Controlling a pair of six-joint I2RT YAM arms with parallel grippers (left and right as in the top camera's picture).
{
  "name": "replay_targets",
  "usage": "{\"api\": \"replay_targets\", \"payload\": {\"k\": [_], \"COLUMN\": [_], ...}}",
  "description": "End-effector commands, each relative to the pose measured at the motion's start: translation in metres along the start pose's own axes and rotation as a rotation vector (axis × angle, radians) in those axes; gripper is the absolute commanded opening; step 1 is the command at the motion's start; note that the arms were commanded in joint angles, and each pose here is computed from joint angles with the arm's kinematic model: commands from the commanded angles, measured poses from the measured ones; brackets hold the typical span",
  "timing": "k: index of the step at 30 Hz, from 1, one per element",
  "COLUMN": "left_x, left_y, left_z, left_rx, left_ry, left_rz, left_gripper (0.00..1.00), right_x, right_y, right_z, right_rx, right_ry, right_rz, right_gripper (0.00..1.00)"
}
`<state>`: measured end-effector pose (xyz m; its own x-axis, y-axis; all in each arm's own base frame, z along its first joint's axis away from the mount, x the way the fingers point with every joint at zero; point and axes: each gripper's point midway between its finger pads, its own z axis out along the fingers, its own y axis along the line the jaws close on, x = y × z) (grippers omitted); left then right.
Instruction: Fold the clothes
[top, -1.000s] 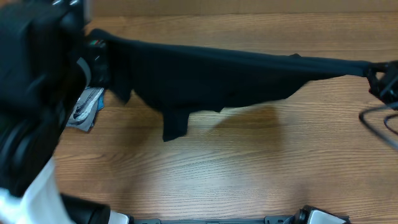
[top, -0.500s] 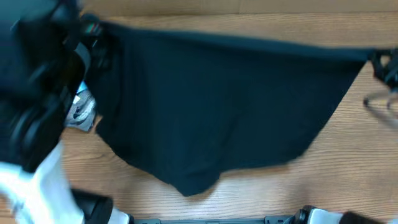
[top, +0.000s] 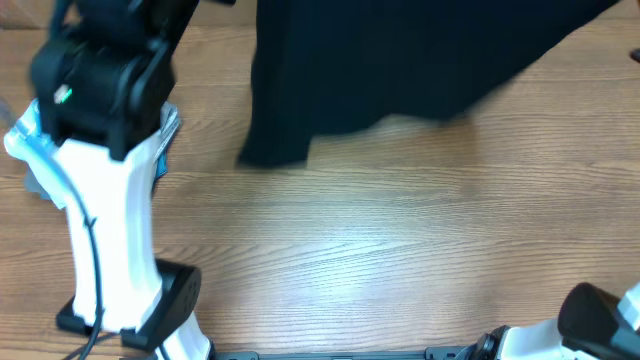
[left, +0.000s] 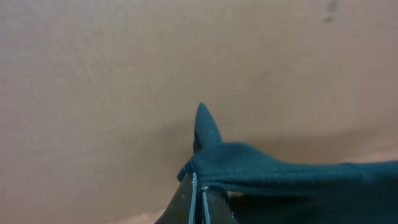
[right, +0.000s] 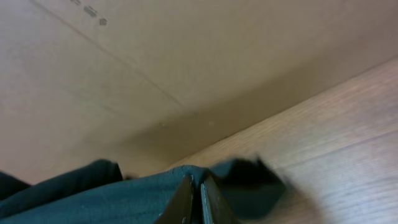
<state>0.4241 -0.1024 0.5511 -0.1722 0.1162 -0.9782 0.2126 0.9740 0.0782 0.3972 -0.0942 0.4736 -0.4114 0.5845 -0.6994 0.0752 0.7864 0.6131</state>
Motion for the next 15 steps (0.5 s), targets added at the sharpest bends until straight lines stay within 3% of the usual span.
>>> {"api": "replay_targets", "payload": {"k": [1, 8, 12, 15], "left_x": [-0.013, 0.09, 0.14, 0.156], "left_y": [0.023, 0.04, 0.036, 0.034], "left_z": [-0.047, -0.026, -0.006, 0.001], "left_rx": [-0.082, -0.208, -0.213, -0.216], "left_ry": [-0.03, 0.382, 0.572, 0.63], "left_rz": [0.023, -0.013, -0.025, -0.036], "left_gripper": [0.04, 0.04, 0.04, 0.04], "right_x": [-0.008, 0.04, 0.07, 0.074], "right_y": [-0.021, -0.087, -0.106, -0.111], "right_z": [-0.017, -0.009, 0.005, 0.011], "right_rx": [0.106, 0.378, 0.414, 0.416], "right_ry": [-0.045, 0.14, 0.287, 0.315], "right_rz": [-0.015, 0.101, 0.125, 0.128], "right_gripper": [0.04, 0.04, 0.04, 0.04]}}
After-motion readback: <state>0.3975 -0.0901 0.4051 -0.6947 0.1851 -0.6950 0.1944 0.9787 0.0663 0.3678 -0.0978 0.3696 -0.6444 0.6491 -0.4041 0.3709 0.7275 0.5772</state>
